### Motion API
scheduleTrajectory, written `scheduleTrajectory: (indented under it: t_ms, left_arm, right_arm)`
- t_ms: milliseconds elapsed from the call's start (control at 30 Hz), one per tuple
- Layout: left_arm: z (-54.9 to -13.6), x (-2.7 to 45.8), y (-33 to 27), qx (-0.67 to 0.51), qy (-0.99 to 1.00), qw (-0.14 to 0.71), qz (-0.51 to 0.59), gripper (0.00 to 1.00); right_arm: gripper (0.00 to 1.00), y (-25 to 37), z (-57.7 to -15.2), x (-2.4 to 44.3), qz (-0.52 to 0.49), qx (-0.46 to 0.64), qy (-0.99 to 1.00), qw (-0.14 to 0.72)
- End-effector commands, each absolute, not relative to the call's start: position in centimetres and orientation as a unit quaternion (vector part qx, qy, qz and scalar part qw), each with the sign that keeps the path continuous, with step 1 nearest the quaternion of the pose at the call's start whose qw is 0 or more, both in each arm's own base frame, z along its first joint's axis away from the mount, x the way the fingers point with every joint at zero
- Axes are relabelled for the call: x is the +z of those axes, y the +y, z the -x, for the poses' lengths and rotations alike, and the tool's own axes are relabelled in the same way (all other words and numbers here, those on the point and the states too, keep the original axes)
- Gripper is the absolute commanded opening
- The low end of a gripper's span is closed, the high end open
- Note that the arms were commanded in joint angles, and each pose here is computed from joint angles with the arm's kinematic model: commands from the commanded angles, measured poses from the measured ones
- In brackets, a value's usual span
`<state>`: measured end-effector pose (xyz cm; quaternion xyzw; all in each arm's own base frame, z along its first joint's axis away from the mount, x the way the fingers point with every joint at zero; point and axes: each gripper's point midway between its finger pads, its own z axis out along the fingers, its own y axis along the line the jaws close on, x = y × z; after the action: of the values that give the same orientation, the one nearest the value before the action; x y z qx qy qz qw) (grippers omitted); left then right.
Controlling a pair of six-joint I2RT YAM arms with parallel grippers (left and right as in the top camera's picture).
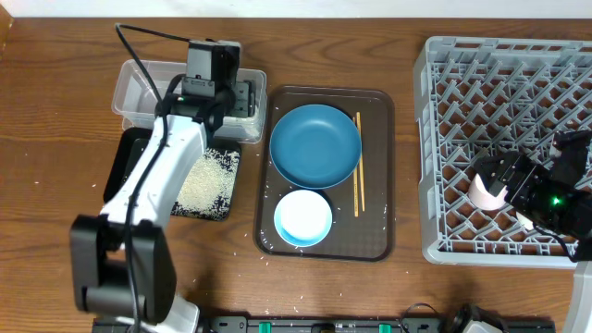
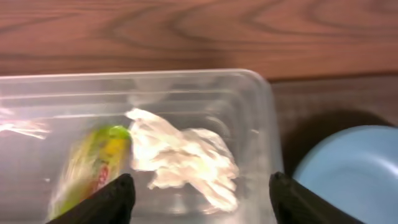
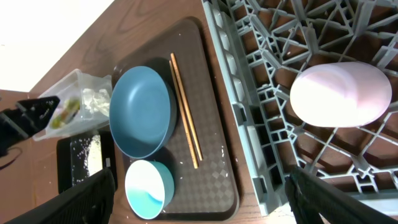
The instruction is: Sort waste into correct bins and load items into the dishwasher rack
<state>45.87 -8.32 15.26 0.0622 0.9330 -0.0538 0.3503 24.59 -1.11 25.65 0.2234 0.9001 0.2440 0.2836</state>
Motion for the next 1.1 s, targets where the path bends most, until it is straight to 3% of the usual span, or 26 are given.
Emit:
scheduleTrajectory:
  t_ms: [0, 167, 267, 567, 833, 1067]
  left_arm:
    - [-43.5, 21.8, -10.3, -0.11, 0.907, 0.397, -0.086, 0.75]
    - [-38.6, 26.2, -10.5, -0.12, 0.9, 0.407, -0.098, 0.77]
    - [-36.0, 28.2, -10.1, -0.121, 0.896, 0.415, -0.1, 0.84]
    - [-29.7, 33.4, -8.8, -0.129, 0.871, 0.465, -0.097, 0.87]
    - [-28.1, 35.2, -8.5, -0.131, 0.855, 0.492, -0.098, 0.92]
    - [-28.8, 35.2, -3.8, 0.014, 0.856, 0.511, -0.076, 0.93]
  right_arm:
    - [0.86, -1.1, -24.6, 26.0, -0.21, 0.237, 0.903, 0.291]
    - [0.89, -1.1, -24.6, 26.0, -0.211, 0.235, 0.903, 0.291]
    - [0.99, -1.1, -24.6, 26.0, -0.211, 0.236, 0.903, 0.29]
    - [0.99, -1.1, -24.6, 26.0, -0.211, 0.236, 0.903, 0.29]
    - [0.99, -1.1, -24.6, 26.0, -0.211, 0.236, 0.903, 0.29]
    - [0.99, -1.1, -24.6, 26.0, -0.211, 0.236, 0.903, 0.29]
